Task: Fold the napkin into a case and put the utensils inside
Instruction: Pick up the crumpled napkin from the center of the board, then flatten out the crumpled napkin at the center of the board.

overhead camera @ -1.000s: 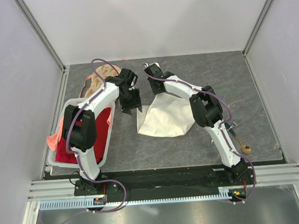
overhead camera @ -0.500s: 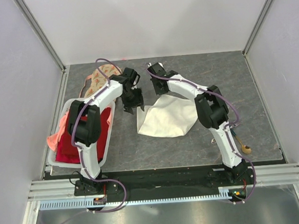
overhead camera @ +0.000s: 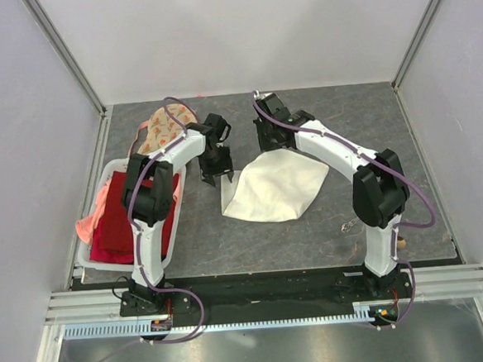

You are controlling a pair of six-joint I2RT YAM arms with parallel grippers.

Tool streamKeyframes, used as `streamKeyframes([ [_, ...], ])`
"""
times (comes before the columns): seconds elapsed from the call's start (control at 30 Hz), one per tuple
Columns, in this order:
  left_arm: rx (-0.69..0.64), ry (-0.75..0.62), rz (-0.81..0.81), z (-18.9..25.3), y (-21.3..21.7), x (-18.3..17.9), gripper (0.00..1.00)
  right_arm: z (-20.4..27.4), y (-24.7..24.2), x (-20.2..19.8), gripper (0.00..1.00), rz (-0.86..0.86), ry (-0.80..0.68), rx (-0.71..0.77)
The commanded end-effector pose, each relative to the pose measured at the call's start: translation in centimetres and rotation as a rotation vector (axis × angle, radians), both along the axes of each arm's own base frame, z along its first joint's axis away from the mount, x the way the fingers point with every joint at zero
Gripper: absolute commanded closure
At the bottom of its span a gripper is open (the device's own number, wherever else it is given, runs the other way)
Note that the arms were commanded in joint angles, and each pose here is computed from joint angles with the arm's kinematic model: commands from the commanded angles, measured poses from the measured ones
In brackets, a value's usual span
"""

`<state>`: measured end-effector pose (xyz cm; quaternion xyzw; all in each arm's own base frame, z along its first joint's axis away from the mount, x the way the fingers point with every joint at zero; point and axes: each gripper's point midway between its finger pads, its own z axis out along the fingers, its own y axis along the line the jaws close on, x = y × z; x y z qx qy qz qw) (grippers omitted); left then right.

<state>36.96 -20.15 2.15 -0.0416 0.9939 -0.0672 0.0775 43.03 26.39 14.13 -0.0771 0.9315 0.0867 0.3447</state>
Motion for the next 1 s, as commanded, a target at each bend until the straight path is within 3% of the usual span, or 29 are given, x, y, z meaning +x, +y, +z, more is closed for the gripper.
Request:
streamKeyframes([
  [0.0, -0.003, -0.106, 0.015, 0.7, -1.0, 2.8, 0.36, 1.6, -0.7, -1.7, 1.00, -0.004, -0.008, 0.034],
  [0.27, 0.115, -0.084, 0.059, -2.5, -0.9, 1.7, 0.47, 4.8, -2.5, -4.5, 1.00, -0.043, -0.045, 0.085],
  [0.4, 0.189, -0.042, 0.101, -4.6, 1.0, 0.2, 0.64, 6.4, -4.3, -6.5, 1.00, -0.080, -0.077, 0.107],
  [0.43, 0.197, -0.043, 0.096, -4.8, 1.2, 0.2, 0.69, 5.7, -4.8, -7.2, 1.00, -0.088, -0.064, 0.098],
  [0.47, 0.205, -0.044, 0.091, -4.9, 1.4, 0.2, 0.82, 7.0, -5.5, -7.9, 1.00, -0.111, -0.093, 0.118],
  [0.57, 0.200, -0.081, 0.052, -4.1, 1.3, 0.8, 0.97, 7.3, -7.3, -10.1, 1.00, -0.148, -0.110, 0.133],
  [0.73, 0.110, -0.244, 0.023, 4.4, 0.9, 1.4, 0.98, 8.4, -12.6, -13.6, 1.00, -0.249, -0.164, 0.045],
  [0.97, -0.132, -0.420, 0.097, 16.3, 0.7, -3.4, 0.98, 14.7, -18.0, -19.5, 1.00, -0.338, -0.383, 0.193],
])
